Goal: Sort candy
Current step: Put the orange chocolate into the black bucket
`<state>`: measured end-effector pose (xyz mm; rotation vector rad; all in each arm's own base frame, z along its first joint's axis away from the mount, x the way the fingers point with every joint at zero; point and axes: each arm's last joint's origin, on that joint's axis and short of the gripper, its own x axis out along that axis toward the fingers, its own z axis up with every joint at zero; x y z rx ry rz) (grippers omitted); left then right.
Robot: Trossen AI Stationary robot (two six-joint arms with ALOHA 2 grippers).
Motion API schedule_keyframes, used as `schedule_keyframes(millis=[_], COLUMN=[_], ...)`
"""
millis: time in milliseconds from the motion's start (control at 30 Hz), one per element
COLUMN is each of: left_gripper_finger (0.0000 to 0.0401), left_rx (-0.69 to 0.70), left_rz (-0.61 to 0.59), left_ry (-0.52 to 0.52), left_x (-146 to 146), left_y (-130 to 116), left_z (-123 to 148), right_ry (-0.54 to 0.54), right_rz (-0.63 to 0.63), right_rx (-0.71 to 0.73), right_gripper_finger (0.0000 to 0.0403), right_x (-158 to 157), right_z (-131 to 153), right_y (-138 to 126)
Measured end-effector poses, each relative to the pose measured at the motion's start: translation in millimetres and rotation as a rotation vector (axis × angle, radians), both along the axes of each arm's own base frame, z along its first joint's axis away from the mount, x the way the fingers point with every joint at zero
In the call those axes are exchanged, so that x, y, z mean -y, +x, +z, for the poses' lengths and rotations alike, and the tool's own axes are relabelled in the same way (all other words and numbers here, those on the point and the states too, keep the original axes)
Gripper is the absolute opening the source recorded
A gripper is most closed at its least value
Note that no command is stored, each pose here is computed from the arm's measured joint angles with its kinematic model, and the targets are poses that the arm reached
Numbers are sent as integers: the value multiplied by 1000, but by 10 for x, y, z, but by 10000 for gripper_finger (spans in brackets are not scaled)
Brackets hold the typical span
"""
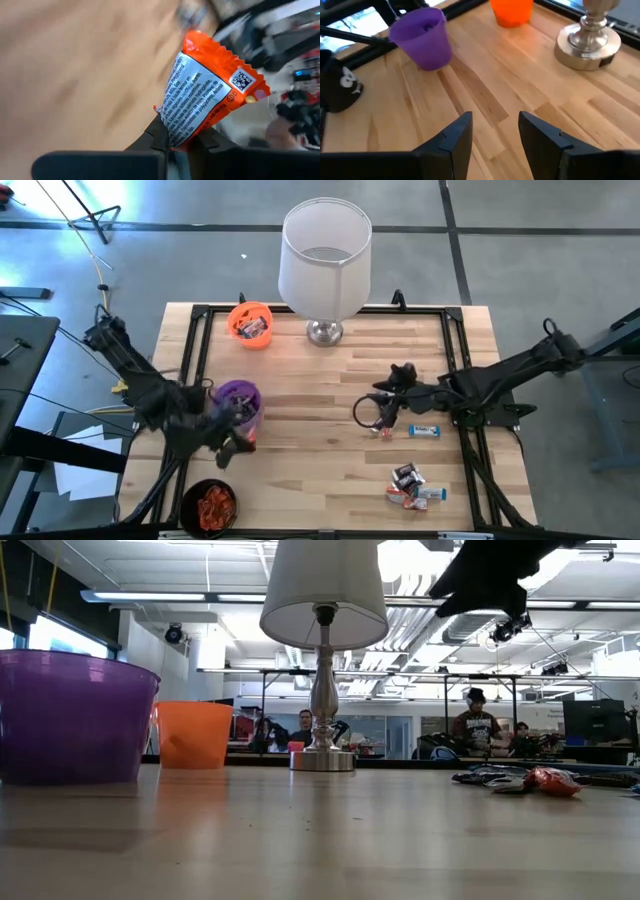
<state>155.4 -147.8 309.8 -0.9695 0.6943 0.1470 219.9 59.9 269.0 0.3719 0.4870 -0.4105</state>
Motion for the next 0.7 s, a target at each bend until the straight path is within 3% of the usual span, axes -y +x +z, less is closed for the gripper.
schedule_keyframes(millis=[200,300,533,700], left_gripper_finger=[19,19,19,19], left_rx=[-366,-471,-649,-767], left_rz=[2,33,205,231], left_ry=[-302,-356,-278,-193], left_x=[329,493,809,947], left_y=[-176,-228,-308,-253], left_z=[-219,-250,-197,-118], right_ry=[0,-5,-36,-42], right_rz=[-57,-89,-92,-34], right_rx=[-36,-50,-89,-114], right_gripper_finger=[154,154,154,154], right_x=[56,128,310,344], right_z=[-104,-134,-150,-152], right_y=[97,135,178,186])
